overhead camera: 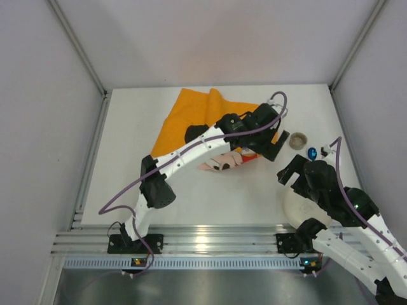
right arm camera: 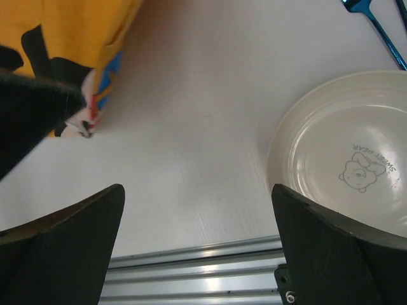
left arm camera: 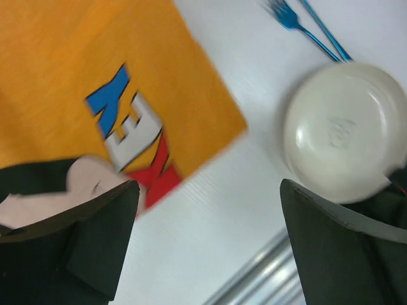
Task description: Set the dinner table for one person
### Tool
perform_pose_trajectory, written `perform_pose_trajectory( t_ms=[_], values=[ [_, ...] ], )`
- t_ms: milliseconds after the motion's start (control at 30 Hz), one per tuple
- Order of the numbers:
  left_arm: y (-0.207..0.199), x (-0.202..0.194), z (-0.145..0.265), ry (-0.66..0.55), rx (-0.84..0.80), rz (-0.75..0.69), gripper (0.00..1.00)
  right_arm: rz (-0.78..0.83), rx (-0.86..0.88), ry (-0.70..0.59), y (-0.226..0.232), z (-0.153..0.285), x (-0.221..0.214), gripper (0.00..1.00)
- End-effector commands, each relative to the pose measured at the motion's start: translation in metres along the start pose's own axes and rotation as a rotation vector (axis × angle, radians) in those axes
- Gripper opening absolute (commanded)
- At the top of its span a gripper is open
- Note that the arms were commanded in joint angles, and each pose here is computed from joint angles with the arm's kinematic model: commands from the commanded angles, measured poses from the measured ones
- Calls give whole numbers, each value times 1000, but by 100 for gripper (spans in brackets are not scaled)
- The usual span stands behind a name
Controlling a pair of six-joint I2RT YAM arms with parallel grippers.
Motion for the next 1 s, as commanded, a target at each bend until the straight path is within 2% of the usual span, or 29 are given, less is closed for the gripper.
perform_pose_trajectory(
  t_ms=[0,167,267,333,367,467,533,667,833,967],
  values=[
    [15,0,32,25,-27,74,99,2,-34,-9,1,3,8,100],
    [51,7,42,-56,211,111,99,-3,-16,38,4,1,1,100],
    [102,-4,28,-12,353,183,99,-16,4,53,4,1,-3,100],
    [126,-8,31,-2,371,225,99,-24,20,64,4,2,-6,100],
    [152,-18,20,28,402,257,99,-25,30,69,4,3,-7,100],
    [188,-34,12,68,411,315,99,-22,34,72,2,3,-10,100],
    [197,-40,1,85,398,331,99,-21,-2,47,-3,5,-7,100],
    [215,-73,-22,218,363,418,99,-19,-143,-116,-18,14,18,100],
    [228,-114,-37,254,342,462,98,5,-271,-267,-23,33,58,100],
    [244,-150,-40,329,390,519,98,105,-358,-255,-13,24,75,100]
  ],
)
Point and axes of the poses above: each gripper's point midway between its finger pads, its own z axis back along the fingers, its own y axis along the line the jaws close on, x = y × z, the point moved 8 cm from there along z, back along the fingers, and after that the axes turned 15 degrees about z, right-handed, at the moved point
